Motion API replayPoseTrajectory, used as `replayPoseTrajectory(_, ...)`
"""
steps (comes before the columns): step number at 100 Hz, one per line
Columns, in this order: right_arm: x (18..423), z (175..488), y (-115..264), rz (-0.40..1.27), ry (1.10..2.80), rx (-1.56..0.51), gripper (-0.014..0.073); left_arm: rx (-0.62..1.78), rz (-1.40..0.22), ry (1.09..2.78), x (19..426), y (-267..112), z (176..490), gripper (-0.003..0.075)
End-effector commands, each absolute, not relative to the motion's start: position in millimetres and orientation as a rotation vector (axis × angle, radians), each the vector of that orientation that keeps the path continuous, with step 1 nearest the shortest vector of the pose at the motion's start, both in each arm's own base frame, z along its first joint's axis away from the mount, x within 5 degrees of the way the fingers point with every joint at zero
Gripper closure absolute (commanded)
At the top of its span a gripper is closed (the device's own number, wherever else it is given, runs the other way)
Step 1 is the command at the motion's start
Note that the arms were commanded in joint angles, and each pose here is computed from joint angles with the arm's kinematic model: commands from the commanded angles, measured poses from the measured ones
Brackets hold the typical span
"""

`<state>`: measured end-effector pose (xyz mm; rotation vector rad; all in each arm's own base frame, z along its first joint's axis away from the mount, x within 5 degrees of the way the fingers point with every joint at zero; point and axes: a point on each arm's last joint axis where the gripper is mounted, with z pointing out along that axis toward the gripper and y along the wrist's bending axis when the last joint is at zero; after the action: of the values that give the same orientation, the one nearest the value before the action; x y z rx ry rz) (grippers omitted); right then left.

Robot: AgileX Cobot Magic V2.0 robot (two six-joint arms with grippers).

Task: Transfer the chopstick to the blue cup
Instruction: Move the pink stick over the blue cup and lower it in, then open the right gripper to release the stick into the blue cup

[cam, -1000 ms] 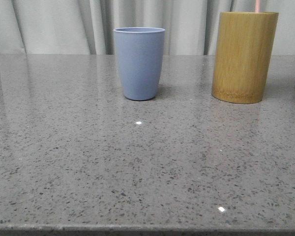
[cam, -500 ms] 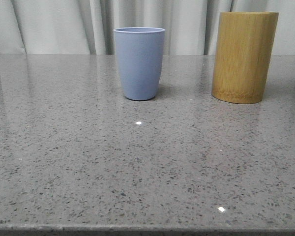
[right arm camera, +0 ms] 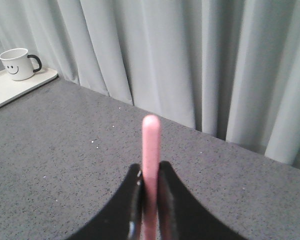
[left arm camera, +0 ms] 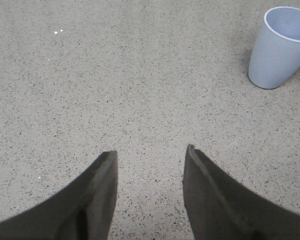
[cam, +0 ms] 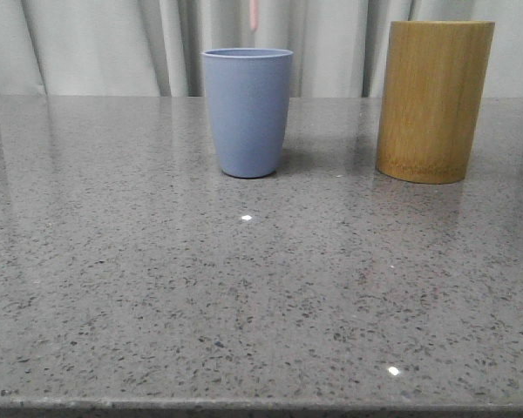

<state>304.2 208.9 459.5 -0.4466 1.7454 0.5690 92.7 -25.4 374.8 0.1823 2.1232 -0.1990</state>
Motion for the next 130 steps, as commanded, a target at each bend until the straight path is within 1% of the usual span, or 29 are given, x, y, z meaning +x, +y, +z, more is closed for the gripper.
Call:
replayPoseTrajectory(1,299.2,487.4,205.0,0.594,1.588,-0.403,0.0657,0.169,-0.224,2.039,94.2,-26.3,387.1,0.0408)
replayPoseTrajectory(19,312.3,474.9,213.2,0.589,1.595,-0.399,0.0657,0.169,-0.224,2.039,94.2,-26.3,387.1,0.0408)
replayPoseTrajectory(42,329.9,447.5,225.2,0.570,1.673,-0.422,0.0657,0.169,-0.224,2.039,94.2,-26.3,387.1,0.0408)
replayPoseTrajectory(65,333.6,430.7,227.3,0.553,1.717,-0.436,0.0657,0.169,-0.224,2.039,94.2,-26.3,387.1,0.0408)
replayPoseTrajectory(80,334.2,425.8,228.0,0.548,1.743,-0.445,0.0648,0.169,-0.224,2.039,94.2,-26.3,387.1,0.0408)
replayPoseTrajectory(84,334.4,425.1,228.2,0.547,1.747,-0.447,0.0628,0.169,-0.224,2.039,94.2,-26.3,387.1,0.0408)
replayPoseTrajectory(89,334.4,424.9,228.2,0.547,1.749,-0.447,0.0582,0.169,-0.224,2.039,94.2,-26.3,387.1,0.0408)
replayPoseTrajectory(94,334.2,424.4,228.2,0.546,1.755,-0.449,0.0515,0.169,-0.224,2.039,94.2,-26.3,387.1,0.0408)
replayPoseTrajectory(99,334.1,423.9,228.2,0.545,1.760,-0.451,0.0427,0.169,-0.224,2.039,94.2,-26.3,387.1,0.0408)
replayPoseTrajectory(108,334.0,423.6,228.2,0.545,1.764,-0.453,0.0305,0.169,-0.224,2.039,94.2,-26.3,387.1,0.0408)
replayPoseTrajectory(115,333.7,424.2,228.0,0.545,1.761,-0.452,0.0269,0.169,-0.224,2.039,94.2,-26.3,387.1,0.0408)
replayPoseTrajectory(130,331.1,428.6,226.2,0.548,1.749,-0.449,0.0268,0.169,-0.224,2.039,94.2,-26.3,387.1,0.0408)
